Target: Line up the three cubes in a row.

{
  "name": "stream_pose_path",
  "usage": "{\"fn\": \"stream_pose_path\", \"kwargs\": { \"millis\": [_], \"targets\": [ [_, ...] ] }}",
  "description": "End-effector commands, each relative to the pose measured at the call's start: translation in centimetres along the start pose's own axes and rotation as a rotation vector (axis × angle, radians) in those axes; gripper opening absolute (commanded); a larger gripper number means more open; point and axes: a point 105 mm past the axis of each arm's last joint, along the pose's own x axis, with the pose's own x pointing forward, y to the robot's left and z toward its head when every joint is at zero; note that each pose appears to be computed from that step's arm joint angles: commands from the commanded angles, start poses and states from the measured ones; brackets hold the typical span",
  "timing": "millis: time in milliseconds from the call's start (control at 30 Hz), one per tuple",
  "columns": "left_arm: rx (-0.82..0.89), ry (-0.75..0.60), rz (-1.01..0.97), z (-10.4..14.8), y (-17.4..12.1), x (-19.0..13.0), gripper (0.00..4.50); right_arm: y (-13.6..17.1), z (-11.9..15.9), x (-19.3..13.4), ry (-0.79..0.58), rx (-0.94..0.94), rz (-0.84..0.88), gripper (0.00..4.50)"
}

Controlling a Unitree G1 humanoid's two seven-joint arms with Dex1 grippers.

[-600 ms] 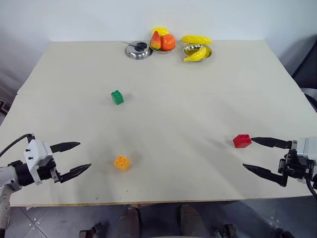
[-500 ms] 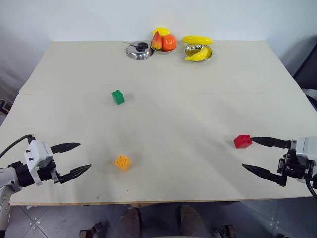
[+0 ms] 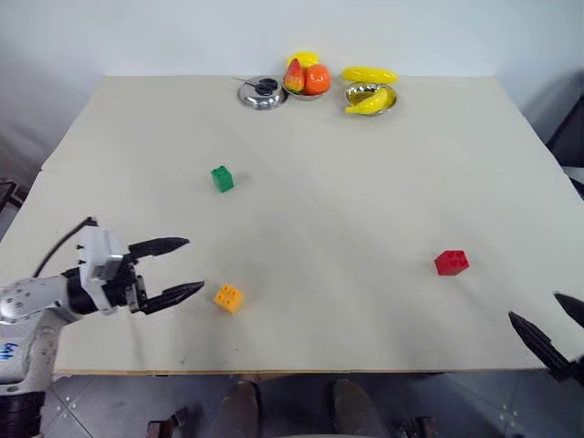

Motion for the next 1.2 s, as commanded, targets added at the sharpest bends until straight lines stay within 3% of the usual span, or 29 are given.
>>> {"fn": "stream_pose_path", "kwargs": {
  "millis": [33,133,233,333,533,833,1167,1200],
  "targets": [
    [0.051,-0.029,-0.043,0.7,-0.4,1.2,4.46,0.4,0.4,-0.4,0.019,-0.039,0.020,4.50],
    [0.054,-0.036,-0.009,0.5,0.1,1.2,4.46,0.9,3.1,3.4,-0.033,-0.046,0.064,4.50],
    [0.038,-0.037,-0.005,0.3,-0.1,1.4,4.46,0.7,2.6,6.9,0.136,0.013,0.042,4.50],
    [0.044,-0.042,0.008,0.4,-0.1,1.4,4.46,0.9,4.0,9.7,0.147,0.101,0.032,4.50],
    [0.058,-0.033,0.040,0.6,0.3,0.9,4.46,2.4,3.8,13.0,0.272,0.174,0.051,4.50],
    [0.076,-0.021,0.069,1.0,0.4,0.2,4.46,2.6,3.4,15.6,0.327,0.147,0.018,4.50],
    [0.087,-0.017,0.082,1.0,0.5,0.2,4.46,3.1,3.2,15.7,0.337,0.159,0.066,4.50],
    [0.087,-0.017,0.082,1.0,0.5,0.2,4.49,3.2,3.2,15.7,0.332,0.157,0.073,4.33]
  ]
}}
